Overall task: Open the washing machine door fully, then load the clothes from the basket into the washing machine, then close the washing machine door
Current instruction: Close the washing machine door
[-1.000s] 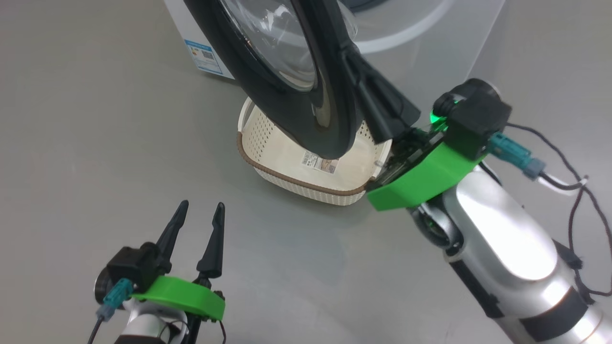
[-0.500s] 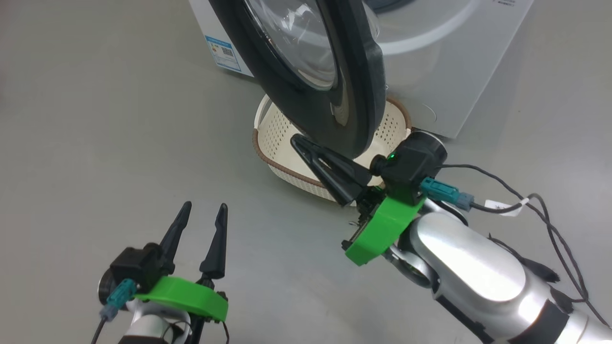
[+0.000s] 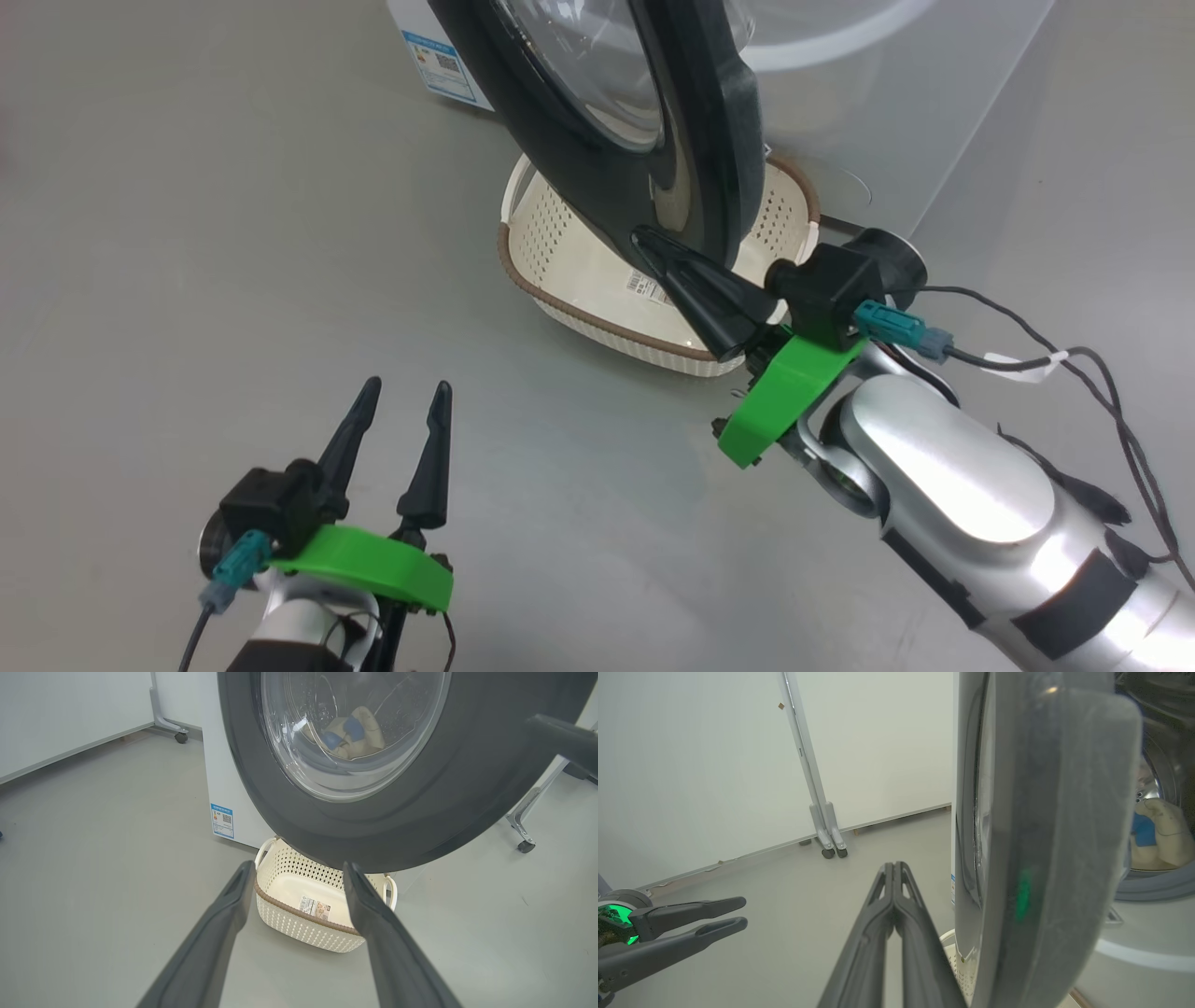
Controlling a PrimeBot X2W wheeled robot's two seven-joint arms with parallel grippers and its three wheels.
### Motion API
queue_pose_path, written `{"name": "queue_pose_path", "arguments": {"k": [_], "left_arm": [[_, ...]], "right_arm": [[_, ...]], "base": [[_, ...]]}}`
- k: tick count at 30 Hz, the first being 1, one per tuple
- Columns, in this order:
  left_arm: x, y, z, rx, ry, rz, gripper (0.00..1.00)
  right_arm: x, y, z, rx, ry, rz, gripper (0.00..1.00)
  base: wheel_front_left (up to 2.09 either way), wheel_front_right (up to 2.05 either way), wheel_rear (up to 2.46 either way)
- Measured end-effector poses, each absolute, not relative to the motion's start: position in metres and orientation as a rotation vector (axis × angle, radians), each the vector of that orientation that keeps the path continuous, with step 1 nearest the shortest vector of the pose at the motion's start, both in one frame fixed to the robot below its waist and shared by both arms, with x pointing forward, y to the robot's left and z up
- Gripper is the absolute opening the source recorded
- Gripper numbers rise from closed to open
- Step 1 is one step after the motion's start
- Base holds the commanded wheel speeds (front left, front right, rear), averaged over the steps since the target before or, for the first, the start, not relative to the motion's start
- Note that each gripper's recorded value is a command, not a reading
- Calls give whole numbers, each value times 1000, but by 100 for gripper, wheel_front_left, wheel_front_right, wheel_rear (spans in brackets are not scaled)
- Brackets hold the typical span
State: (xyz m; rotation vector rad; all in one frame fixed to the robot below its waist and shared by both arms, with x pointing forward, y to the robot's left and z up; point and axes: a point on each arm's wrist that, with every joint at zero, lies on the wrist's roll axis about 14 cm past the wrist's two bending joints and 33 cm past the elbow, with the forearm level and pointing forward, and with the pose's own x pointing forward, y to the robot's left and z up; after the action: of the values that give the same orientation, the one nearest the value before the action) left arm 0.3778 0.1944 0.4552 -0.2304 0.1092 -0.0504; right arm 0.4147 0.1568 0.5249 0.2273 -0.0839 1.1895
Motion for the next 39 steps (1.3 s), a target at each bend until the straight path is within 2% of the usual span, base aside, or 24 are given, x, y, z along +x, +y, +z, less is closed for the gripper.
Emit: {"name": "queue_pose_path", "arguments": {"k": [17,26,39], "left_arm": [[394,189,444,-233,135,-64,100],[408,185,435,-234,154,-76,100],[428,178,424,-231,172,-95,100]], "right_arm": [[471,133,506,192,-85,1053,0],[524,106,495,156,-98,930,0],[592,81,482,51,-135,837,0]], "base": [[0,0,0],[0,0,0],[0,0,0]]}}
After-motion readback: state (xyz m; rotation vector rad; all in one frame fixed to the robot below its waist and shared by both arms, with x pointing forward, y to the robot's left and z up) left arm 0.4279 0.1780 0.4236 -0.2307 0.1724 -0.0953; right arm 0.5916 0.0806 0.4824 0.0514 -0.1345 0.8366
